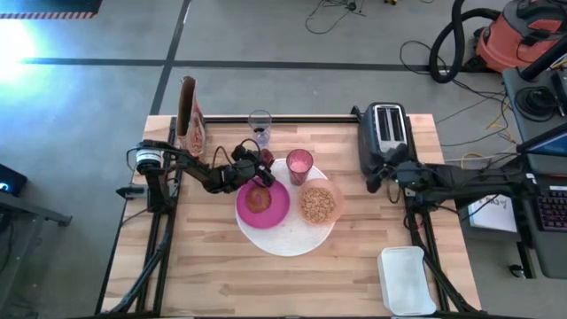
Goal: Arrange a breakfast setting
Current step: Put the apple to the top of the pink plate
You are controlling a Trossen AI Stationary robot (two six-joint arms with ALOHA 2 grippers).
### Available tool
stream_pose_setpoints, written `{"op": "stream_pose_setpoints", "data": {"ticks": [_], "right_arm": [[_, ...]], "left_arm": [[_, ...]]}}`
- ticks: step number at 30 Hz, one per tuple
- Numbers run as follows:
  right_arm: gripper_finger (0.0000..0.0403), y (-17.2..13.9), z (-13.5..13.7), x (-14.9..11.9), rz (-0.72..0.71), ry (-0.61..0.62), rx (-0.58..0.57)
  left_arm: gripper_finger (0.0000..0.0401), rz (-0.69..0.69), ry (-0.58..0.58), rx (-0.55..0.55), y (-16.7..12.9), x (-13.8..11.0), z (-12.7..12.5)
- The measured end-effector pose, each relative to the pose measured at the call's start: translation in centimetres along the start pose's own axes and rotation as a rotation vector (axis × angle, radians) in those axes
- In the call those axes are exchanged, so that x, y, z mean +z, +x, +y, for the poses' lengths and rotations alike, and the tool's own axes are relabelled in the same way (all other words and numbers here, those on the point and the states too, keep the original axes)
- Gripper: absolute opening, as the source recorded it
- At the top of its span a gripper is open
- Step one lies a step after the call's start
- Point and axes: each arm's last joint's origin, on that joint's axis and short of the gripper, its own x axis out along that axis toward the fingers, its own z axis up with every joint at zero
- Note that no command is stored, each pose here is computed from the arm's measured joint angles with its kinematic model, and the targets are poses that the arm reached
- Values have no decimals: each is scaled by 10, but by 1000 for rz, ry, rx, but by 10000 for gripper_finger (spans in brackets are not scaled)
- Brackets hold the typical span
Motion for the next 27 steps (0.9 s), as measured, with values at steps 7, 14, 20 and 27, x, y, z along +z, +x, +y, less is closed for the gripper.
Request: {"op": "stream_pose_setpoints", "data": {"ticks": [7, 14, 20, 27], "right_arm": [[196, 4, -3, -14, -108, -37, 21], [196, 3, -5, -19, -121, -8, 25], [196, 2, -5, -17, -127, 34, 30], [196, -4, -4, -2, -171, -622, 3]], "left_arm": [[231, 0, 10, 0, 0, 0, 0], [231, 0, 10, 1, 0, 0, 0], [231, 0, 10, 1, 0, 0, 0], [231, 19, -35, -26, 0, -2, -1]]}}
